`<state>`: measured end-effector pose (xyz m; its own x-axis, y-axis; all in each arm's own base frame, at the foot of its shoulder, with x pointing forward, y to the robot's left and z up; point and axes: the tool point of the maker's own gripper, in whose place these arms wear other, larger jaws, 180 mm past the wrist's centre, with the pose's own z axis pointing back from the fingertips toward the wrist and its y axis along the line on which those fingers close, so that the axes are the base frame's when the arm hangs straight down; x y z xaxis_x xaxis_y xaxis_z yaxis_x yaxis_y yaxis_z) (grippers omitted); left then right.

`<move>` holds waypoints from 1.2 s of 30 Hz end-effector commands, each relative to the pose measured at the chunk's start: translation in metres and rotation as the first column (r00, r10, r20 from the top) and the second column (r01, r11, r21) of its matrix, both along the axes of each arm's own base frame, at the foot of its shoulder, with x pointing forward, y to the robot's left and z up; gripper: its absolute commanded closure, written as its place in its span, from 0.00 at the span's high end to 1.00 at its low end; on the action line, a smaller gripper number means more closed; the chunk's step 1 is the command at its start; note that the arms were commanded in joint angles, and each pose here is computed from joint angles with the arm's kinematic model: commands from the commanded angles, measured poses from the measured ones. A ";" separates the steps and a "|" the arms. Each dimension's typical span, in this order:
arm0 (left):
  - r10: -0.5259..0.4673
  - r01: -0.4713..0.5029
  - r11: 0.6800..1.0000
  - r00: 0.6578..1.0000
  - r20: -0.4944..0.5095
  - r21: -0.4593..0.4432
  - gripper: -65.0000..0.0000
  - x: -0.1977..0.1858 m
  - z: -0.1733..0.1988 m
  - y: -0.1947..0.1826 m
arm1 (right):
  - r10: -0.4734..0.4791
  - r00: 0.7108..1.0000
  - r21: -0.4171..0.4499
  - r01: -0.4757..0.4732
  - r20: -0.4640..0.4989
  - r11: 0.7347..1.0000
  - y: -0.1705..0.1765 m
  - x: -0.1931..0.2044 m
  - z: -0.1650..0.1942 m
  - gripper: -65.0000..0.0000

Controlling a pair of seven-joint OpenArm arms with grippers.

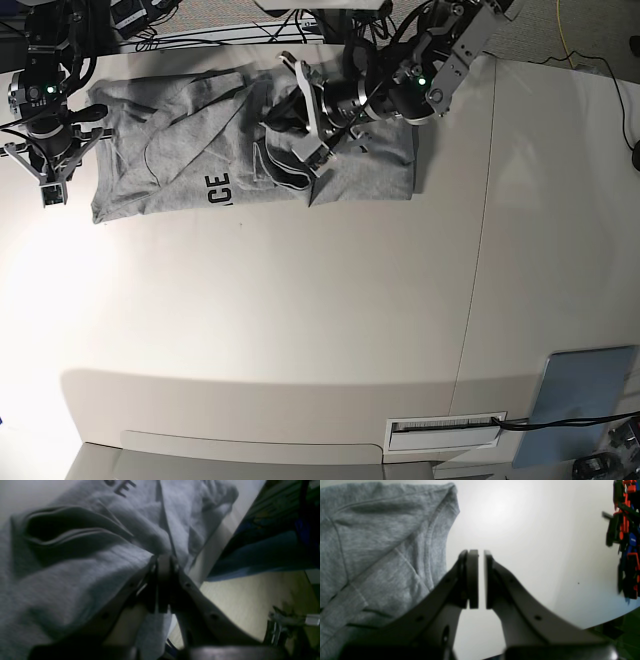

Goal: Fold the T-shirt properly
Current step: 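Press the folded end flat and lift the left gripper away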

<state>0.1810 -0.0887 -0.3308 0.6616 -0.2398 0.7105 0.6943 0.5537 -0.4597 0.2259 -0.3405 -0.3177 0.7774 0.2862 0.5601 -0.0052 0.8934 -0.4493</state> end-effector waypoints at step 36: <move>-0.032 0.041 0.997 0.992 0.123 -0.070 0.55 0.011 0.018 0.021 | 0.012 0.999 -0.035 -0.010 0.036 0.999 -0.004 0.007 0.014 0.14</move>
<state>0.1860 -0.0646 -0.3268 0.5846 -0.2494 0.7720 0.7578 0.5076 -0.4099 0.2258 -0.3405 -0.3178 0.7777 0.2858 0.5600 -0.0051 0.8935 -0.4490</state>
